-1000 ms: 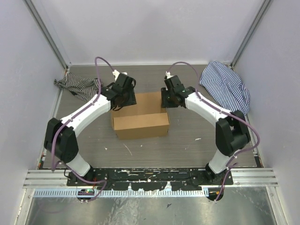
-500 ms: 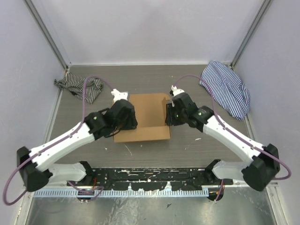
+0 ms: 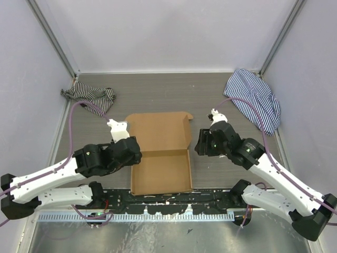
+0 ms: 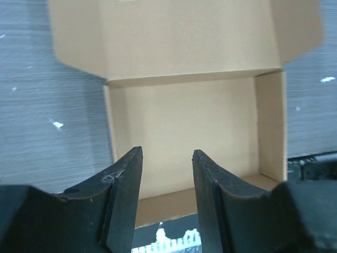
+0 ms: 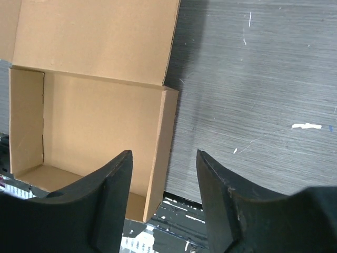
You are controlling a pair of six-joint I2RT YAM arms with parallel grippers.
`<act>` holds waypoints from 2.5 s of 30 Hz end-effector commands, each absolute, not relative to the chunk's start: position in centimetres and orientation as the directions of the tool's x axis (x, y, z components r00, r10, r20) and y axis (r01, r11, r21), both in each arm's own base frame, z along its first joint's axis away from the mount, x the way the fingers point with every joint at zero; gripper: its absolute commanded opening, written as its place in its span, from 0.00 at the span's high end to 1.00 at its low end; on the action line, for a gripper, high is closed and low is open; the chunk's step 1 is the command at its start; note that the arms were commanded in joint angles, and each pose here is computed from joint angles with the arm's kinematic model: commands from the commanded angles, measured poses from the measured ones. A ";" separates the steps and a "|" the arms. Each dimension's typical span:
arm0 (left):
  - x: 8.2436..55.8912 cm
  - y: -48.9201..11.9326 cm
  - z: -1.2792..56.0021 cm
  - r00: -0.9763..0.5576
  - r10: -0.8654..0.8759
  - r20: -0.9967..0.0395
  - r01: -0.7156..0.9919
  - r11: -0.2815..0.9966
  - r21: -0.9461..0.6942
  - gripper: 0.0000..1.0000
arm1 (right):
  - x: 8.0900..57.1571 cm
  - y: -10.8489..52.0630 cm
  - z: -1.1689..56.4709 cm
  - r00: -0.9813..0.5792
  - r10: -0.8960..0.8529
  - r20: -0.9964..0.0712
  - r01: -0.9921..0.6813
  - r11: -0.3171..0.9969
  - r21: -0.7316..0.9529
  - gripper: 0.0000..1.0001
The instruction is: Fold the paper box
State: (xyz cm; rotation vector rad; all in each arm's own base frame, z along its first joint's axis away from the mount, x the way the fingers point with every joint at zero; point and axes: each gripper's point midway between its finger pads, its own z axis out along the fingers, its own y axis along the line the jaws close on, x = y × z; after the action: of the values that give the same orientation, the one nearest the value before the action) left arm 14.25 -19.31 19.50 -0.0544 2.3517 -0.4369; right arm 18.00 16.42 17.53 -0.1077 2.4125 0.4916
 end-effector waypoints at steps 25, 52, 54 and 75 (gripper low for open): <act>14.1 -13.5 15.7 -0.697 -0.195 -0.690 -0.087 0.978 -0.188 0.51 | 18.9 21.4 7.4 -0.877 -0.052 -0.478 -0.172 0.962 0.212 0.55; 32.5 -18.5 19.4 -0.649 -0.277 -0.709 -0.106 0.955 -0.276 0.44 | 34.6 16.6 9.9 -0.745 -0.054 -0.665 -0.061 0.998 -0.013 0.69; 35.5 -18.3 19.5 -0.661 -0.293 -0.691 -0.124 0.951 -0.284 0.43 | 34.9 16.5 10.5 -0.736 -0.067 -0.673 -0.064 0.998 -0.029 0.40; 49.7 -16.8 12.8 -0.762 -0.375 -0.528 -0.185 0.907 -0.378 0.49 | 48.5 13.3 13.5 -0.779 0.176 -0.602 0.000 0.960 0.281 0.38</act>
State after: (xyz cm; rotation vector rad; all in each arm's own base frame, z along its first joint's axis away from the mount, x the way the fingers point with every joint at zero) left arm 48.29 -15.70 10.72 -0.4762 2.4765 -0.3439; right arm 47.62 10.37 13.23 0.2192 2.4196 0.2051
